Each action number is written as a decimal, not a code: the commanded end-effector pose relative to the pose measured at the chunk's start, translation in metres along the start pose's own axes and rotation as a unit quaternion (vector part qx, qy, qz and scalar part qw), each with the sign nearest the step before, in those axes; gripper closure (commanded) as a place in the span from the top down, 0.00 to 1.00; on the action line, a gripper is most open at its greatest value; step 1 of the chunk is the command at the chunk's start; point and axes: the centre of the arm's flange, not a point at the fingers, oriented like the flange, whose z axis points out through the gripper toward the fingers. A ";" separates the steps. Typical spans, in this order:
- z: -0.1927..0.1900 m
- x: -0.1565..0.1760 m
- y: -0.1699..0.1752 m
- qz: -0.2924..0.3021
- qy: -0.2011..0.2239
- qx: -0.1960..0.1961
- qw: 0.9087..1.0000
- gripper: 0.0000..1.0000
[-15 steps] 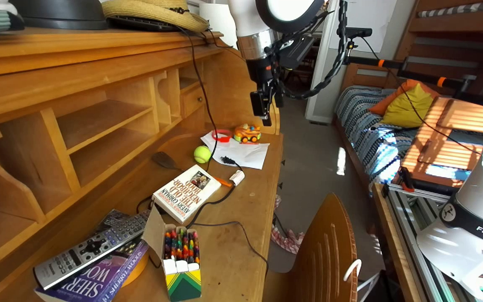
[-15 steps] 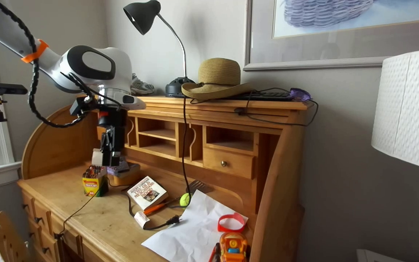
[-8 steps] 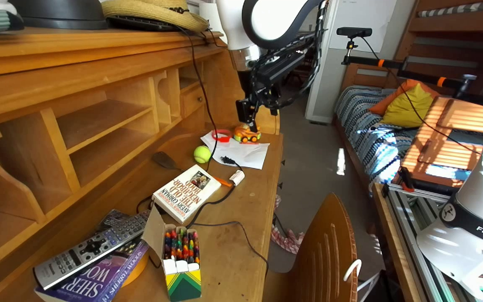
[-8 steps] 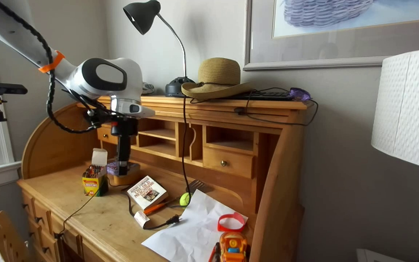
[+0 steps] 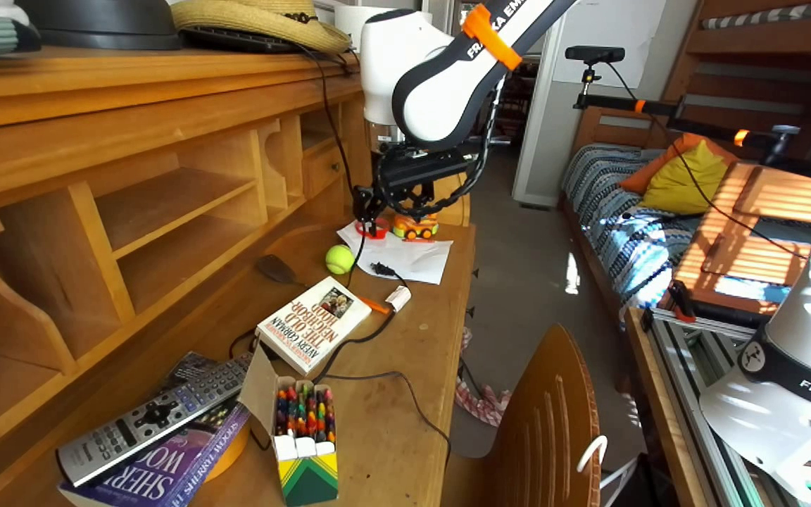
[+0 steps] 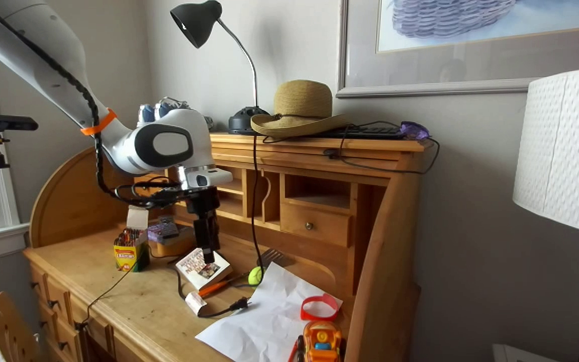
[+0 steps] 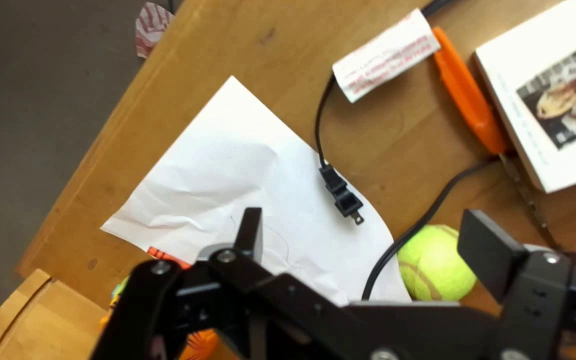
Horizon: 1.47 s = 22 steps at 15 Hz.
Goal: Put the cable on the top
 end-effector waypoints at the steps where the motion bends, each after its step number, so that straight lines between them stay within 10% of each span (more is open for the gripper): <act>1: 0.008 0.006 0.005 0.073 0.038 0.058 0.995 1.00; 22: 0.096 0.017 -0.062 0.078 0.073 -0.003 0.994 1.00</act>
